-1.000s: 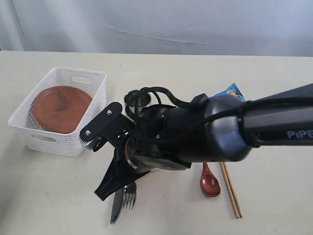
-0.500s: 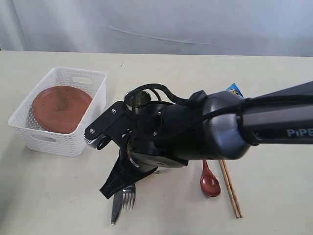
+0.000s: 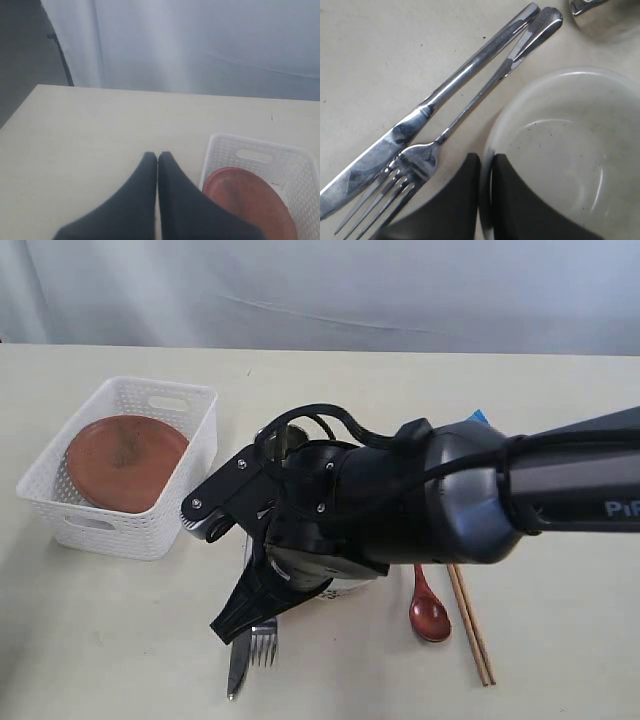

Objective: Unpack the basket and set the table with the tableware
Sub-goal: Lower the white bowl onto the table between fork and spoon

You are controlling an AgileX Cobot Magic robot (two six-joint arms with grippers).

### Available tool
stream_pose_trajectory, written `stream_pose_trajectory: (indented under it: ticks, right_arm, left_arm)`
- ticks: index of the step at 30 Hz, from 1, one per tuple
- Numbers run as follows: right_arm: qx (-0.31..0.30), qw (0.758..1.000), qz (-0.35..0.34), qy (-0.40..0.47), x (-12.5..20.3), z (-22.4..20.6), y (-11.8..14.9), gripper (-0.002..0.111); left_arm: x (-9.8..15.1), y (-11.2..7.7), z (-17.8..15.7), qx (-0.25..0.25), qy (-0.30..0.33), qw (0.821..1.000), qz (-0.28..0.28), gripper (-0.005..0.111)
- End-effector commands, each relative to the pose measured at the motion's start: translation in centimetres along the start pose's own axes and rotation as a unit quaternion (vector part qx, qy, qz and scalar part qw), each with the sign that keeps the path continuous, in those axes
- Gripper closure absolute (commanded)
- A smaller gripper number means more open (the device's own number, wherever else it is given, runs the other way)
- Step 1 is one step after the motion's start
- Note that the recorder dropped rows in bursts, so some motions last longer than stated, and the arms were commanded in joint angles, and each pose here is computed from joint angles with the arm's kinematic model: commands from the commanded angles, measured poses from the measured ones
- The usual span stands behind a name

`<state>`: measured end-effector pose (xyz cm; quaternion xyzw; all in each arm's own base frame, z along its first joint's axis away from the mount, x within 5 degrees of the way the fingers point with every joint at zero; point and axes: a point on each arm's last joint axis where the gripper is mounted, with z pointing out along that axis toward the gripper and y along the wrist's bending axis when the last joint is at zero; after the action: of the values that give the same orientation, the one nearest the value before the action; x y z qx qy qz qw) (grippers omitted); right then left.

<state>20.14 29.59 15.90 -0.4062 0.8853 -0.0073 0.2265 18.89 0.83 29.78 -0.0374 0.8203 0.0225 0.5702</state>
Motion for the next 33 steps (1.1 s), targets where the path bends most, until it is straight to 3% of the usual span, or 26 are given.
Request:
stream_pose_trajectory:
  ticks: [1,11,17,19,27,33]
  right_arm:
    - [0.002,1.000,0.011,0.010,0.3,0.0,-0.1,0.109]
    - [0.000,1.000,0.012,0.011,0.3,0.0,-0.1,0.106]
    - [0.002,1.000,0.012,0.014,0.3,0.0,-0.1,0.066]
    - [0.001,1.000,0.012,0.012,0.3,0.0,-0.1,0.060]
    - [-0.003,0.999,0.025,-0.025,-0.4,-3.0,-0.8,0.059]
    - [0.006,0.995,0.033,-0.095,-1.1,-8.6,-2.6,0.059]
  left_arm:
    - [0.1,-0.1,-0.1,0.003,-0.001,1.000,-0.004,0.107]
    - [0.1,-0.1,-0.1,0.003,-0.001,1.000,-0.004,0.107]
    - [0.1,-0.1,-0.1,0.003,-0.001,1.000,-0.004,0.107]
    - [0.1,-0.1,-0.1,0.003,-0.001,1.000,-0.004,0.107]
    - [0.1,-0.1,-0.1,0.003,-0.001,1.000,-0.004,0.107]
    - [0.1,-0.1,-0.1,0.003,-0.001,1.000,-0.004,0.107]
